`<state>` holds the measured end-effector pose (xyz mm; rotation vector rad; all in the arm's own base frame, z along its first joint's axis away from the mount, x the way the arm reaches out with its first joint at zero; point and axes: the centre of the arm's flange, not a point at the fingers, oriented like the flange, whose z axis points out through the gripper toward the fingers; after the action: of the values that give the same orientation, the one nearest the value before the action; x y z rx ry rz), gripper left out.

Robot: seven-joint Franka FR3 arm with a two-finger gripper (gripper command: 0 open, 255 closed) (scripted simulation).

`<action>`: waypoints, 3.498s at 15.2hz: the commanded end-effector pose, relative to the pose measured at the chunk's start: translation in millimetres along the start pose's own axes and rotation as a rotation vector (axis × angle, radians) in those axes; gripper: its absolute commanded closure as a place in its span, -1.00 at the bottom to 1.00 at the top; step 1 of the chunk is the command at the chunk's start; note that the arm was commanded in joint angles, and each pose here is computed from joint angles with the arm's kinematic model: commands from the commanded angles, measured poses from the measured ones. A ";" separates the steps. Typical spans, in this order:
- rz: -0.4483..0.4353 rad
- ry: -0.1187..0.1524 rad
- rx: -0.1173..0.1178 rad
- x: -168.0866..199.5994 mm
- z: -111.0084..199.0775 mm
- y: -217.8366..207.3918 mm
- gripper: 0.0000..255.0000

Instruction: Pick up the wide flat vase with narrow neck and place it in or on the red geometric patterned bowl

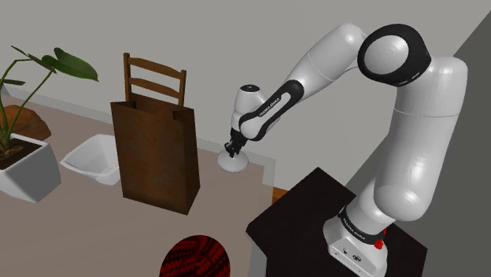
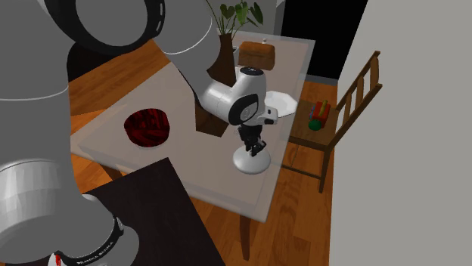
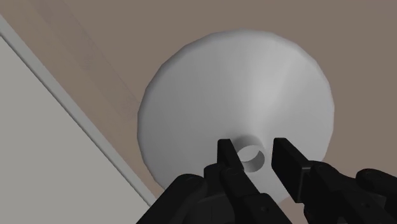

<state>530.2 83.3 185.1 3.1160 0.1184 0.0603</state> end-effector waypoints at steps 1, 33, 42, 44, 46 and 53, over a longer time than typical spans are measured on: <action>0.000 0.000 0.000 0.5 -7.5 0.2 1.00; 0.000 0.000 0.000 -0.5 -170.4 -6.8 1.00; 0.000 0.000 0.000 -65.2 -186.4 -105.2 1.00; 0.000 0.000 0.000 -79.6 -190.0 -127.0 1.00; 0.000 0.000 0.000 -94.0 -193.5 -148.9 1.00; 0.000 0.000 0.000 -144.3 -206.0 -225.4 1.00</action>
<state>371.8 293.8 381.2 3.1160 0.1214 0.0588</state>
